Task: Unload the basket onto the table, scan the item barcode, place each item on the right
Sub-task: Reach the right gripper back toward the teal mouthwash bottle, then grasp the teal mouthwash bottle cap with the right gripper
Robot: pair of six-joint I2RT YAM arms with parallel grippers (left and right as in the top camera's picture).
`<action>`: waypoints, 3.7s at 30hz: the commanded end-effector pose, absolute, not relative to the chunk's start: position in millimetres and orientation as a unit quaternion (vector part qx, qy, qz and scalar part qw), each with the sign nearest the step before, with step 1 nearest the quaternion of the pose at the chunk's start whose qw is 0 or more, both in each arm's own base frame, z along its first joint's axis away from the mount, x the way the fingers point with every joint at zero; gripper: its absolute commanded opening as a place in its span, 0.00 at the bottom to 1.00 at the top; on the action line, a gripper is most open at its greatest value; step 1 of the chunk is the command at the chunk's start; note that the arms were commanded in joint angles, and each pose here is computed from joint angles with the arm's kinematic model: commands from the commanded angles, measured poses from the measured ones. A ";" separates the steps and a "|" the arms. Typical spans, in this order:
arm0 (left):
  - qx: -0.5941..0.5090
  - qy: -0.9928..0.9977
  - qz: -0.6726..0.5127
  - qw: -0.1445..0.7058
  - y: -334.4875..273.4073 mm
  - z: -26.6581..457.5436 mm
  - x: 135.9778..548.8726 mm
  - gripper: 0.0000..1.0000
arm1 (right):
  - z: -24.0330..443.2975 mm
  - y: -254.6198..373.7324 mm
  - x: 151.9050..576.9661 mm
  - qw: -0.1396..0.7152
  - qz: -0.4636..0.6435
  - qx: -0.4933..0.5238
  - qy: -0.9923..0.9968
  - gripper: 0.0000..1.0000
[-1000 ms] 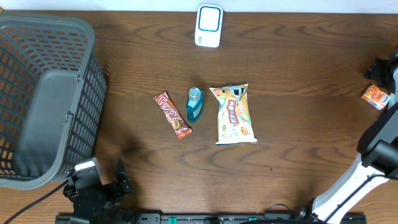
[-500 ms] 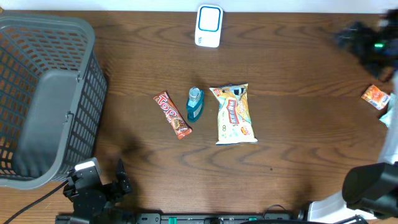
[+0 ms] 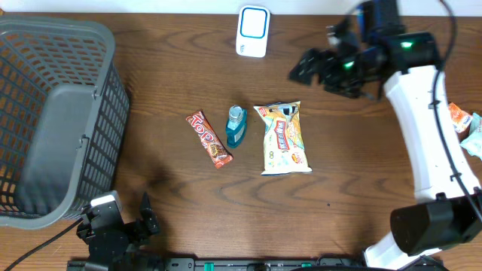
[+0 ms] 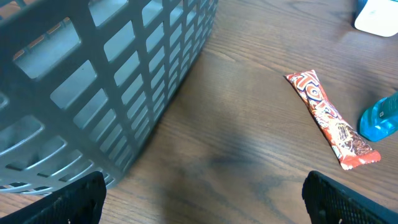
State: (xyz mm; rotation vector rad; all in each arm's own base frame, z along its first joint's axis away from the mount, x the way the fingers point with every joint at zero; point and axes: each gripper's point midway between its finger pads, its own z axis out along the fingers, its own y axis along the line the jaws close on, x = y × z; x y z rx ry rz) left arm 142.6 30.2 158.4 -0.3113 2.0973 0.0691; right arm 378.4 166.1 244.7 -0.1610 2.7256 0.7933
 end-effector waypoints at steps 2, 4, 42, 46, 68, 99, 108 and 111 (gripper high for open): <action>-0.133 0.860 0.033 0.491 32.7 160.2 142.3 0.98 | 241.5 193.6 364.1 0.205 0.214 -0.338 0.893 0.99; -0.133 0.860 0.033 0.491 32.7 160.2 142.3 0.98 | 236.9 191.0 367.8 0.217 0.163 -0.387 0.881 0.99; -0.133 0.860 0.033 0.491 32.7 160.2 142.3 0.98 | 147.4 294.7 348.3 0.272 0.236 -0.819 0.447 0.99; -0.133 0.860 0.033 0.491 32.7 160.2 142.3 0.98 | 129.4 303.2 352.5 0.261 0.220 -0.830 0.441 0.99; -0.133 0.860 0.033 0.491 32.7 160.2 142.3 0.98 | 107.9 317.5 344.0 0.231 0.244 -0.816 0.470 0.19; -0.133 0.860 0.033 0.491 32.7 160.2 142.3 0.98 | 116.2 323.8 439.7 0.252 0.210 -0.426 0.843 0.72; -0.133 0.860 0.033 0.491 32.7 160.2 142.3 0.98 | 109.0 326.6 445.5 0.262 0.201 -0.441 0.834 0.69; -0.133 0.860 0.033 0.491 32.7 160.2 142.3 0.98 | 98.4 327.8 443.9 0.252 0.201 -0.442 0.837 0.69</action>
